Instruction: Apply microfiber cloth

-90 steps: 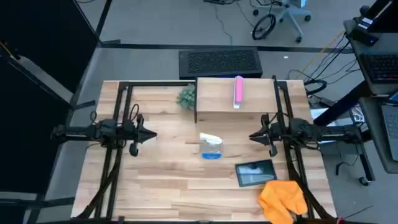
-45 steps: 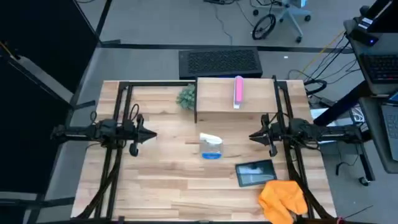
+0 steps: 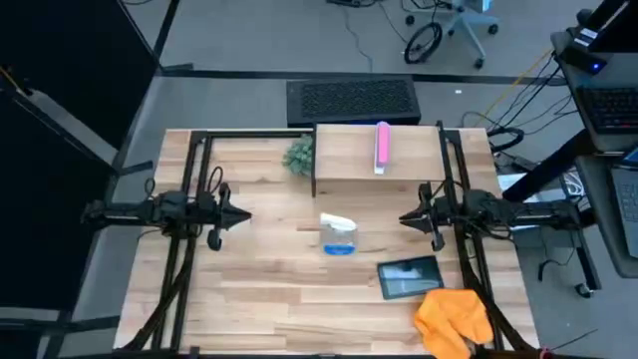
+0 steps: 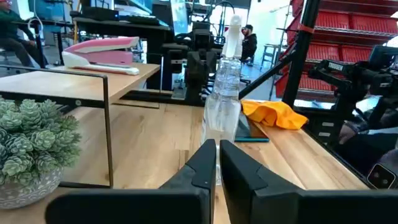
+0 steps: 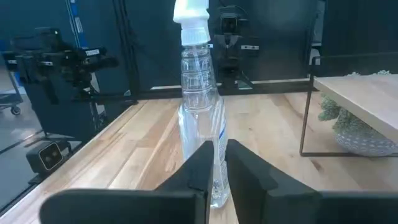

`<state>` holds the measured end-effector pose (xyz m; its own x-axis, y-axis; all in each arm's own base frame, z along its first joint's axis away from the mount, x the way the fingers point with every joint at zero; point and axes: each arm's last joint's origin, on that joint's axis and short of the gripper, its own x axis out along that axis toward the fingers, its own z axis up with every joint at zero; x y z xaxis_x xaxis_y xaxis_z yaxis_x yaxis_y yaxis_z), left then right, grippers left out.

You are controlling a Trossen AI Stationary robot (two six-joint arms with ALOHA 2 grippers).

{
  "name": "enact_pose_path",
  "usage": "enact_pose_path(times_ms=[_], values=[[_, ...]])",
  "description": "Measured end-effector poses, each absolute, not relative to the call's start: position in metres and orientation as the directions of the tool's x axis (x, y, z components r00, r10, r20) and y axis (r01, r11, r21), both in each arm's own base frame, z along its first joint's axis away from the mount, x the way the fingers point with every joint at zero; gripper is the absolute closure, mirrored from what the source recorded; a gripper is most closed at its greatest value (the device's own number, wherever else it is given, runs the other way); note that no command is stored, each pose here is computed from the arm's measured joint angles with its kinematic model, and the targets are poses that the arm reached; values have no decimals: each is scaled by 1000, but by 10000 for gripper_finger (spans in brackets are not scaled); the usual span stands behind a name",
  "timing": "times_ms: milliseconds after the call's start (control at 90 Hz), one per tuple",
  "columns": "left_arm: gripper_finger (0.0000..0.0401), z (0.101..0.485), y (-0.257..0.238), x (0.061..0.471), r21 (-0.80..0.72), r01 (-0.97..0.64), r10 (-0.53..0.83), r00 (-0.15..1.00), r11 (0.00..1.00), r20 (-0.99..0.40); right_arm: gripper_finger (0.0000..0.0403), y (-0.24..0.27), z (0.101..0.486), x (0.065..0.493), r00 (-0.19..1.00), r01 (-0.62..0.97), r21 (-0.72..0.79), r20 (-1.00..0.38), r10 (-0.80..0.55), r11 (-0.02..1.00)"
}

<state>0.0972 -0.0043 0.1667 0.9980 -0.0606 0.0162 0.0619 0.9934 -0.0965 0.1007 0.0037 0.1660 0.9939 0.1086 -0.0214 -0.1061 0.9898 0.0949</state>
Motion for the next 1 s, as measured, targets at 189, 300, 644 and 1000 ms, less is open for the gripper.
enact_pose_path(times_ms=[189,300,644,1000], values=[[396,167,-4,97,-97,62,-60,998,993,16,376,4,166,101,994,-106,95,-21,109,990],[396,167,-4,97,-97,62,-60,998,993,16,376,4,166,101,994,-106,95,-21,109,990],[396,167,-4,97,-97,62,-60,998,993,16,376,4,166,101,994,-106,95,-21,109,990],[396,169,-4,97,-100,58,-54,998,993,35,376,0,166,101,1000,14,-389,-19,-24,921]])
